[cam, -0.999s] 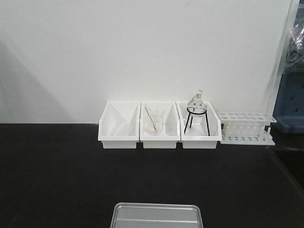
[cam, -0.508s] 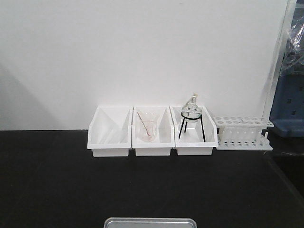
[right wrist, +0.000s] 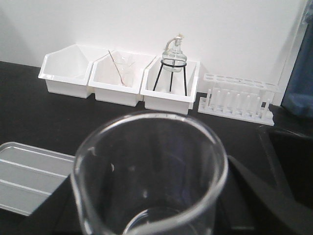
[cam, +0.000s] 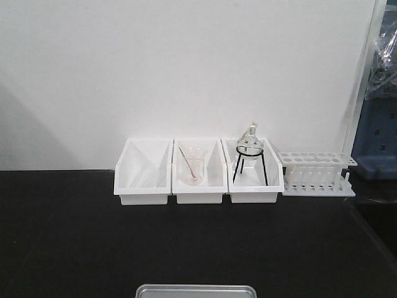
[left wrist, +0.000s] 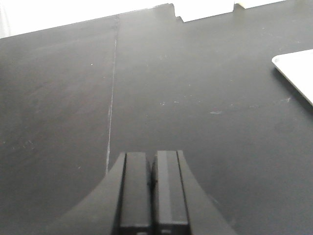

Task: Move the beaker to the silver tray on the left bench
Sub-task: 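Approach the silver tray, keeping the beaker raised in the right gripper, then lower the beaker with the right gripper onto the silver tray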

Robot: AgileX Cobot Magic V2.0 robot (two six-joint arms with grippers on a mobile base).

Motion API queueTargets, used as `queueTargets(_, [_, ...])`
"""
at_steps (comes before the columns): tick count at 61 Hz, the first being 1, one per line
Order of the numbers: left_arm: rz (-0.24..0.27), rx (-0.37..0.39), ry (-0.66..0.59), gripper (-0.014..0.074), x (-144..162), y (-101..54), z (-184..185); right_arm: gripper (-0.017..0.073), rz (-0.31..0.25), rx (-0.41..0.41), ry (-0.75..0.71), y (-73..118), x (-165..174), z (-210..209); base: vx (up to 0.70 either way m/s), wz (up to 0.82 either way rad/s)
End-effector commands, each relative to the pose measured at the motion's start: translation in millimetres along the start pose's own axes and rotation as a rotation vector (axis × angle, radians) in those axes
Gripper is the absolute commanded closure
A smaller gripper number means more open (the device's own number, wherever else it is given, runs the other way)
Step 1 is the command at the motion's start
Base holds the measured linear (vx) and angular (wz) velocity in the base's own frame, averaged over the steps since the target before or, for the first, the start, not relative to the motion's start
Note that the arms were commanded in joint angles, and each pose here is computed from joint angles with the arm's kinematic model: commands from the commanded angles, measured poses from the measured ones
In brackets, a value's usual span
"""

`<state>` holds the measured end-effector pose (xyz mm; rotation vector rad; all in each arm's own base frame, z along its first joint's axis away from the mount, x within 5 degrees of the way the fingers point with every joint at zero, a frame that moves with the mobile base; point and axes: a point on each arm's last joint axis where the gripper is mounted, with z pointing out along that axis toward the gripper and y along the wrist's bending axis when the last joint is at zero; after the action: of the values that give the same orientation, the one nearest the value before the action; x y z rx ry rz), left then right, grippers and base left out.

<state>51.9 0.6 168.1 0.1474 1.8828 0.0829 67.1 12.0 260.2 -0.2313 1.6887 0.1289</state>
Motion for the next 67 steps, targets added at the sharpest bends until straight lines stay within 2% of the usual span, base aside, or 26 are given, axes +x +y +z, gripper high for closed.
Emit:
queueTargets(1, [-0.002, 0.004, -0.071, 0.0592, -1.6, -0.9, 1.6, 0.0571, -0.014, -0.034, -0.123, 2.8, -19.5, -2.5, 0.00, 0.00])
queueTargets(5, [-0.002, 0.004, -0.071, 0.0592, -1.6, -0.9, 1.6, 0.0571, 0.000, -0.043, -0.139, 3.5, -21.0, -2.7, 0.00, 0.00])
queueTargets(14, [-0.002, 0.004, -0.071, 0.0592, -1.6, -0.9, 1.6, 0.0571, -0.074, -0.063, -0.212, 6.1, -27.3, -4.0, 0.00, 0.00])
queueTargets(45, [-0.002, 0.004, -0.071, 0.0592, -1.6, -0.9, 1.6, 0.0571, -0.071, -0.085, -0.232, 8.3, -31.2, -1.7, 0.00, 0.00])
queueTargets(55, [-0.002, 0.004, -0.071, 0.0592, -1.6, -0.9, 1.6, 0.0571, -0.082, -0.092, -0.190, 10.2, -54.7, 15.6, 0.00, 0.00])
queueTargets(59, [-0.002, 0.004, -0.071, 0.0592, -1.6, -0.9, 1.6, 0.0571, -0.102, -0.098, -0.164, 12.0, -65.6, 28.6, 0.00, 0.00])
queueTargets(67, [-0.002, 0.004, -0.071, 0.0592, -1.6, -0.9, 1.6, 0.0571, -0.176, -0.142, -0.111, 20.1, -76.8, 63.9, 0.00, 0.00])
